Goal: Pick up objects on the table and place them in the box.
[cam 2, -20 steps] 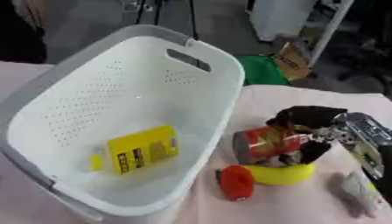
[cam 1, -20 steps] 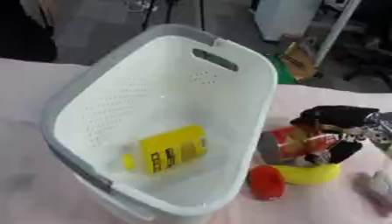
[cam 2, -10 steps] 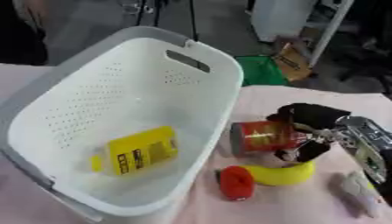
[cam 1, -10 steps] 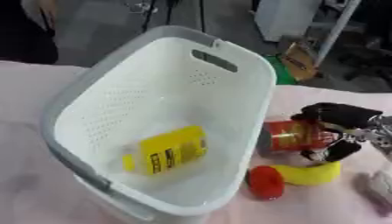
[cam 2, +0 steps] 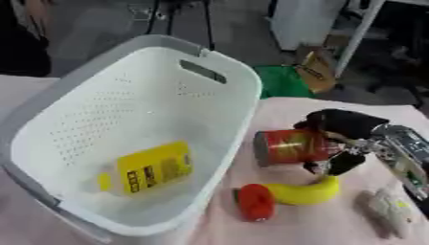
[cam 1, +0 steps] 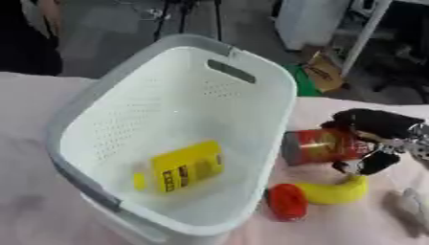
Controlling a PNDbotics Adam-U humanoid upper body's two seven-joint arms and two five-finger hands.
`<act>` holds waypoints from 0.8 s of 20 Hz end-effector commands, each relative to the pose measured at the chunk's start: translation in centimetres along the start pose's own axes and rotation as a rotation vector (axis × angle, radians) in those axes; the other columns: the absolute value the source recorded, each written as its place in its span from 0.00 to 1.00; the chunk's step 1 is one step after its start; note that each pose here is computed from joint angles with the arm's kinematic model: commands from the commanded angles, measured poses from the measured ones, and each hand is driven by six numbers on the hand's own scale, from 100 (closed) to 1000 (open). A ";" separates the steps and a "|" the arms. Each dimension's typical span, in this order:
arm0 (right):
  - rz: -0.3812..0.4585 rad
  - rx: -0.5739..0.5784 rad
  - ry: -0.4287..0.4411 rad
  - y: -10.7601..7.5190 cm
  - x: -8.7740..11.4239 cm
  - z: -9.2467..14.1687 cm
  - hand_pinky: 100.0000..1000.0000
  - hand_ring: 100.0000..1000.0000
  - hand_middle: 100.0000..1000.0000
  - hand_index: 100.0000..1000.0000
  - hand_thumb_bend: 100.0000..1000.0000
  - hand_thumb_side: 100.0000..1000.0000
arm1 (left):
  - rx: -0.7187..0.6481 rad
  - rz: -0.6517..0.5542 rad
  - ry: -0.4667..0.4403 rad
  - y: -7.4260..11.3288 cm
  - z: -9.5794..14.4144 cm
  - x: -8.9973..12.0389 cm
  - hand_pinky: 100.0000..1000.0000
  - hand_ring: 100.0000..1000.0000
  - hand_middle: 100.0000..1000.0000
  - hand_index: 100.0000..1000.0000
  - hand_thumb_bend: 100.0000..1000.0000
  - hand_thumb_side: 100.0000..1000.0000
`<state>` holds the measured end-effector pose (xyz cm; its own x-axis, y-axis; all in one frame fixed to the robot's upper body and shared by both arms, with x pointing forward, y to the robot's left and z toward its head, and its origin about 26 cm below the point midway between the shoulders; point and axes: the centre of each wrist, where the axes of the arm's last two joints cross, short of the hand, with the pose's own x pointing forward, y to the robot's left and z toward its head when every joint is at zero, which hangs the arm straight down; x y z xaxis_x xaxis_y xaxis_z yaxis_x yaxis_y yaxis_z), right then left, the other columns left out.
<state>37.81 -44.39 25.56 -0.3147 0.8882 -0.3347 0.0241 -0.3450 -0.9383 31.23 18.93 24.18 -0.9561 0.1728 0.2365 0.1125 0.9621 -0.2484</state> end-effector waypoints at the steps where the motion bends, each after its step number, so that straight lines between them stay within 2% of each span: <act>1: 0.057 -0.035 0.033 -2.4 -1.3 1.5 0.98 0.98 0.74 0.49 0.02 0.44 | -0.015 -0.011 -0.018 0.1 -0.4 0.3 0.46 0.41 0.56 0.63 0.00 0.96; 16: 0.109 -0.066 0.043 -4.4 -1.8 3.4 0.98 0.98 0.73 0.45 0.01 0.40 | -0.015 -0.033 -0.002 0.5 0.1 0.3 0.46 0.41 0.56 0.63 0.00 0.96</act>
<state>36.07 -44.87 27.77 -0.3009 0.8704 -0.3897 0.0740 -0.3861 -0.9195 31.17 19.17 23.56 -0.9537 0.1547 0.2579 0.0918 0.9664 -0.2401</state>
